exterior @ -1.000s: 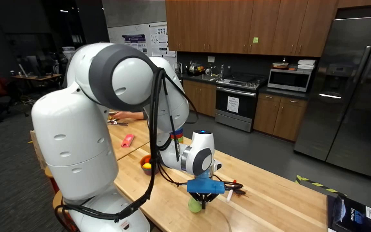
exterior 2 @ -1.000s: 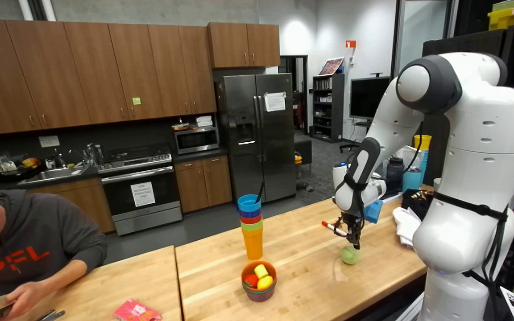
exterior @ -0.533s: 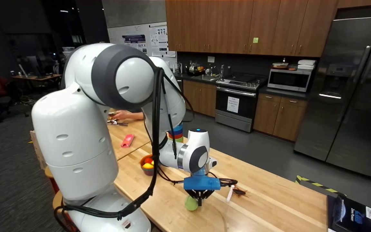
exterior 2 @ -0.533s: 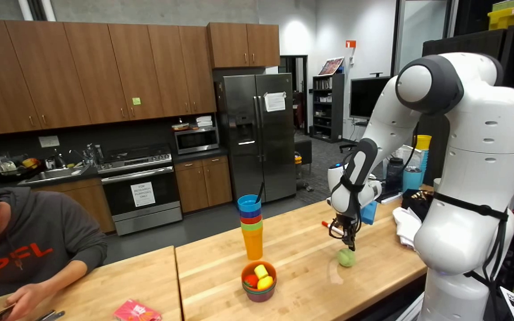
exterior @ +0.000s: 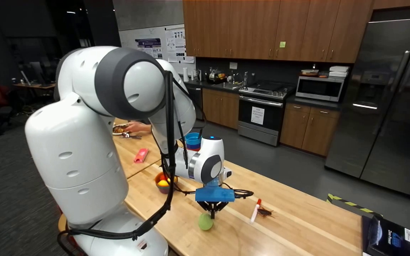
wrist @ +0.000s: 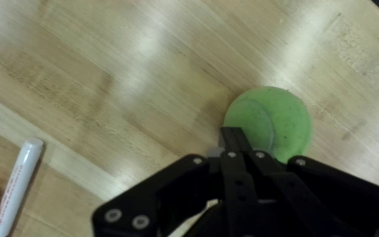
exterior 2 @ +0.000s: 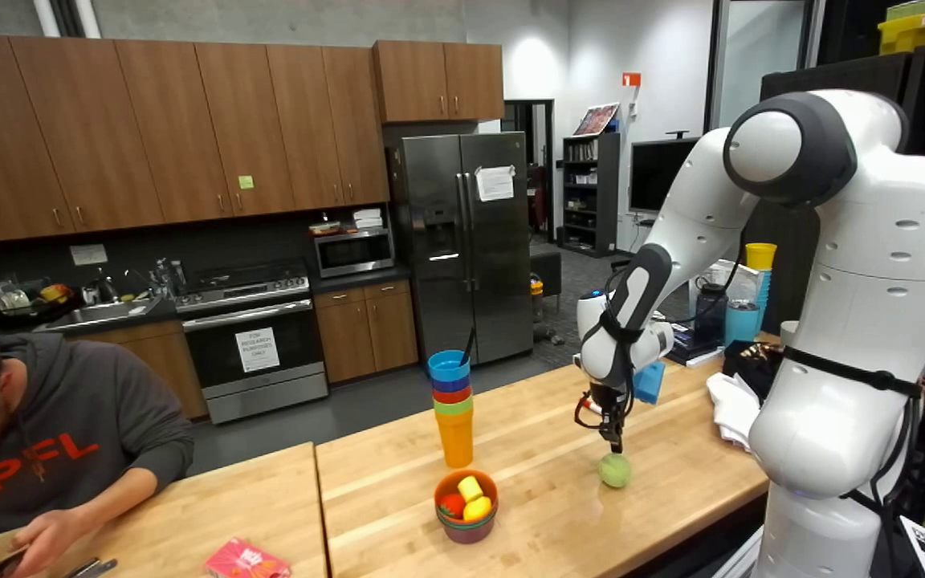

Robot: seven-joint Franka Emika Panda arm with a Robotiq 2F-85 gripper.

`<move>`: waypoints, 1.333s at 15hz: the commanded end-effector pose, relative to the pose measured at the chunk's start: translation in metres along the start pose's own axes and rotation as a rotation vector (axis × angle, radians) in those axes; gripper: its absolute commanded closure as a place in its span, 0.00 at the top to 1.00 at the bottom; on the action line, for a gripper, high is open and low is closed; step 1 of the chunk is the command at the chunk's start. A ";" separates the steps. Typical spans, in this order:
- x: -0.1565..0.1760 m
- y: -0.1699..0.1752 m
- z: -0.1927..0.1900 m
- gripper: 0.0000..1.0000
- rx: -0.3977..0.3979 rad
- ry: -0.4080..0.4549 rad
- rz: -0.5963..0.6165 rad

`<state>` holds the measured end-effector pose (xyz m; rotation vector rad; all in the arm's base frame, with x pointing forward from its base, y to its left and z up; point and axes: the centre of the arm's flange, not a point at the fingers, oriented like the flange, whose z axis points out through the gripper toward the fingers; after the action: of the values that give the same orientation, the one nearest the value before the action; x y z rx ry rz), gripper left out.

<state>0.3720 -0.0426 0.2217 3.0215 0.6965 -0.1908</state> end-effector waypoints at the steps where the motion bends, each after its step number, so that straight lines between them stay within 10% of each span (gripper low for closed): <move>1: 0.001 -0.003 -0.003 0.03 0.003 -0.003 -0.004; 4: 0.001 -0.004 -0.008 0.03 0.001 -0.003 -0.007; 5: 0.000 -0.004 -0.008 0.28 0.001 -0.003 -0.007; 17: -0.023 0.001 -0.093 0.99 -0.067 0.203 -0.136; 20: -0.034 -0.008 -0.097 1.00 -0.049 0.161 -0.266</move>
<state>0.3815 -0.0458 0.3115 2.9565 0.9145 0.1023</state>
